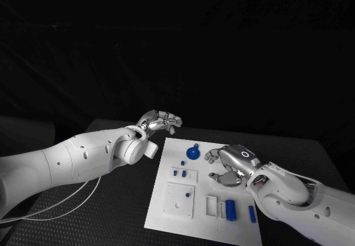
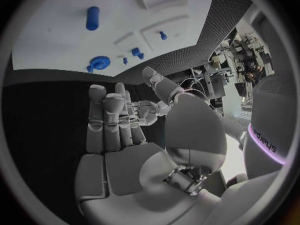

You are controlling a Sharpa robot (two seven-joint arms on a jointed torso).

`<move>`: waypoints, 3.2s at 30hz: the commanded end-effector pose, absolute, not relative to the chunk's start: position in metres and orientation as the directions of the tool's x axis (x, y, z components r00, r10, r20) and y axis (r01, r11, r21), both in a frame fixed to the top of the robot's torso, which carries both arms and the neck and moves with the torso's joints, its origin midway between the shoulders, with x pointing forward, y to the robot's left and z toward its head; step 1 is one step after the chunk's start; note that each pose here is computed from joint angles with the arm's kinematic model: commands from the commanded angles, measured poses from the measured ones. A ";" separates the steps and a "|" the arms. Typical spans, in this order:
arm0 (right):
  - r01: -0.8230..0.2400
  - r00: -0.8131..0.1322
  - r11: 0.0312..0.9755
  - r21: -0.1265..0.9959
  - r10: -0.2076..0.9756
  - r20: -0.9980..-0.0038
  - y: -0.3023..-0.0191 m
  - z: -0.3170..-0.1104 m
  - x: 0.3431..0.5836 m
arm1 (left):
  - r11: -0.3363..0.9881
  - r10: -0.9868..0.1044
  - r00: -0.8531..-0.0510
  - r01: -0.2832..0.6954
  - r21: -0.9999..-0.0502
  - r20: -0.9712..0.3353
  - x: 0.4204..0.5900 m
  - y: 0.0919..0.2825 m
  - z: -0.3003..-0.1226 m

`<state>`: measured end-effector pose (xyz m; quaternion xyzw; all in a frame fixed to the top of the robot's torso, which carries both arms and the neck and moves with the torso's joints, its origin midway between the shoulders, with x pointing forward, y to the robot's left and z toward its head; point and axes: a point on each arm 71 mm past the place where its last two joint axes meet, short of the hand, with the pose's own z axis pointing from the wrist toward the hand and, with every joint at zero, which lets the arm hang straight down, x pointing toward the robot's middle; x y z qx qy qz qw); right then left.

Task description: Assemble the parts on the task board

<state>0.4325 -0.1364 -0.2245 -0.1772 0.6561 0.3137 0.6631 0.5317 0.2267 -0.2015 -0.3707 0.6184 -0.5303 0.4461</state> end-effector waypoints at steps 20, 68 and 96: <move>-0.591 -0.190 0.788 0.171 0.069 -0.979 -0.160 -0.247 0.447 | 0.150 -0.935 -0.321 0.032 -0.988 -0.152 0.533 0.229 -0.199; -0.593 -0.194 0.803 0.053 -0.078 -0.978 -0.158 -0.281 0.450 | 0.149 -0.934 -0.323 0.027 -0.988 -0.150 0.533 0.228 -0.200; -0.614 -0.063 0.788 0.055 0.021 -0.998 -0.155 -0.265 0.441 | 0.150 -0.937 -0.315 0.026 -0.988 -0.150 0.534 0.231 -0.200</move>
